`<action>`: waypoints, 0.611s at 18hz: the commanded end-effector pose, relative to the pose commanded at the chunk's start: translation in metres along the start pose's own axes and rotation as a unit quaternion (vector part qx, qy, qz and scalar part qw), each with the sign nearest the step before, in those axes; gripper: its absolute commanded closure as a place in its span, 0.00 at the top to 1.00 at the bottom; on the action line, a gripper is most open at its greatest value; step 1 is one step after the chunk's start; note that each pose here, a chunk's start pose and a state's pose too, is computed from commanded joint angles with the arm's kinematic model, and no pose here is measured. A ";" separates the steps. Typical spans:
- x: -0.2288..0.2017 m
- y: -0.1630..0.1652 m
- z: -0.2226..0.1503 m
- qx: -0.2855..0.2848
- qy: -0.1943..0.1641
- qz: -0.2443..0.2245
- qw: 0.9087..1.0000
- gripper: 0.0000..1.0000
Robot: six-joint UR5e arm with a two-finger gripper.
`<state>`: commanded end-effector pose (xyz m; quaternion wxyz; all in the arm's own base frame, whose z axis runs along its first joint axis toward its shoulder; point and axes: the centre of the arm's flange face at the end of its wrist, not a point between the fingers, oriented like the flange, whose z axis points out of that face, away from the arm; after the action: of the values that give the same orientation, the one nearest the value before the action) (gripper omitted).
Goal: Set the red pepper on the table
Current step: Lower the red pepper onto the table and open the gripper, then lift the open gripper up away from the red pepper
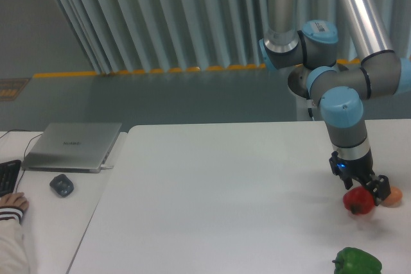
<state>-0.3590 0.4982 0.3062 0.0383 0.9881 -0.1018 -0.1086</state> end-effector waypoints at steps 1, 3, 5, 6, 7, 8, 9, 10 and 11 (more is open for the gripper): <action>-0.001 0.003 -0.006 0.004 -0.002 0.005 1.000 1.00; -0.007 0.008 -0.020 0.017 -0.011 0.007 1.000 1.00; -0.033 0.022 -0.039 0.025 0.000 0.043 0.999 1.00; -0.047 0.034 -0.052 0.025 0.007 0.078 0.997 1.00; -0.057 0.045 -0.059 0.020 0.026 0.118 0.992 1.00; -0.066 0.059 -0.062 0.016 0.041 0.161 0.986 1.00; -0.075 0.068 -0.067 0.023 0.039 0.211 0.976 1.00; -0.082 0.078 -0.070 0.037 0.037 0.253 0.966 1.00; -0.089 0.086 -0.067 0.057 0.038 0.281 0.957 1.00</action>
<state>-0.4453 0.4367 0.3984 0.0148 0.9235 -0.3802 -0.0493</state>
